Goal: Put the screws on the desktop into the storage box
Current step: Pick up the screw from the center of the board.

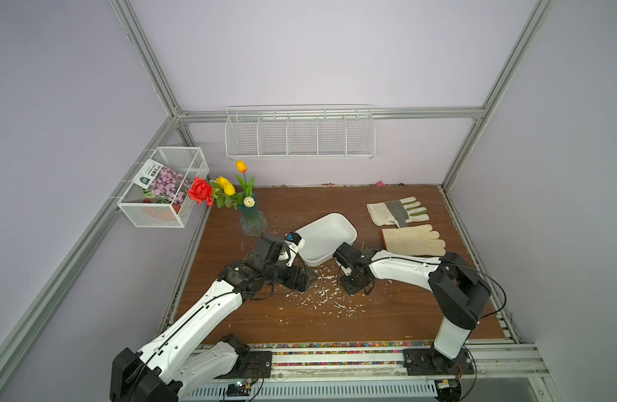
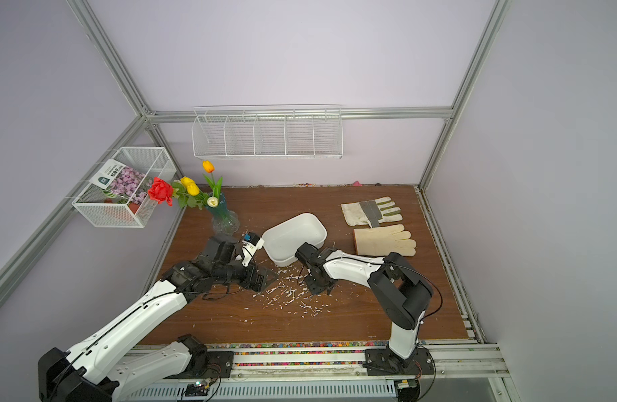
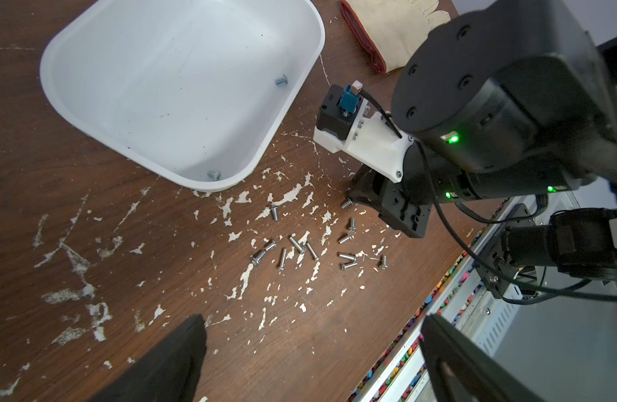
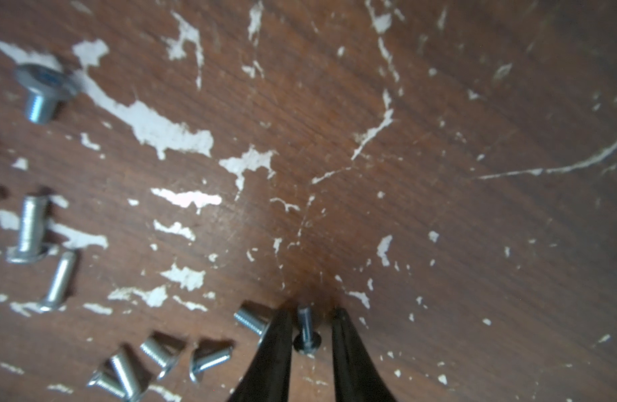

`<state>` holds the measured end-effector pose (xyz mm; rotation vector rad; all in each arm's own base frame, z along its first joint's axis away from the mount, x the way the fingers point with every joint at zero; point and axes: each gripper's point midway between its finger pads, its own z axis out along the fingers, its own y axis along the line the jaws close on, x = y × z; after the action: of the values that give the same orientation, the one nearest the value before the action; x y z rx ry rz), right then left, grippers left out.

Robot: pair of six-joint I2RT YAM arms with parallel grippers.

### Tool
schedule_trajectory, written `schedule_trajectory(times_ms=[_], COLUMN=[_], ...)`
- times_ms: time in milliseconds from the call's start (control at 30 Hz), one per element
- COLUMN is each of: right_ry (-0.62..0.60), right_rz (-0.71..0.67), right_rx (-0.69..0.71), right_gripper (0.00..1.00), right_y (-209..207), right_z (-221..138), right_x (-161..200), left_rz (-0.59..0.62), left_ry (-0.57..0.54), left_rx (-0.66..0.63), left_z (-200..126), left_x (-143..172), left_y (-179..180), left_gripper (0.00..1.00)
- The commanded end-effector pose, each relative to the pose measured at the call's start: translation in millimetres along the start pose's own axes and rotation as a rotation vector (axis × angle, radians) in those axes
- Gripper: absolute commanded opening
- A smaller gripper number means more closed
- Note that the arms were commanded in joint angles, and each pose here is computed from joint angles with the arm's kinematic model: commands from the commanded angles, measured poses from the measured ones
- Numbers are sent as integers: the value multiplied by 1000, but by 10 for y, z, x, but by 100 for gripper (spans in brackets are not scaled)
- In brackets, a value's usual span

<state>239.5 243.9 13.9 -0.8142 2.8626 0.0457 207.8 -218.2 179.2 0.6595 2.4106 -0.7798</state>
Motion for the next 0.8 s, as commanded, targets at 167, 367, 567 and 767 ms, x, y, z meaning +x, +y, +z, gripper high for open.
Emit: schedule_trajectory(times_ms=[167, 367, 567, 767], right_ry=[36, 30, 20, 7], right_rz=[-17, -13, -14, -15], right_rx=[21, 23, 27, 37], right_gripper=[20, 17, 16, 14], right_y=[-9, -14, -24, -43], right_z=[56, 32, -14, -76], right_x=[67, 60, 41, 15], left_rz=[11, 11, 11, 10], left_ry=[6, 4, 5, 5], left_rx=[11, 10, 8, 9], left_z=[36, 31, 34, 33], left_x=[22, 19, 21, 23], left_y=[-3, -2, 4, 3], left_gripper=[99, 99, 99, 99])
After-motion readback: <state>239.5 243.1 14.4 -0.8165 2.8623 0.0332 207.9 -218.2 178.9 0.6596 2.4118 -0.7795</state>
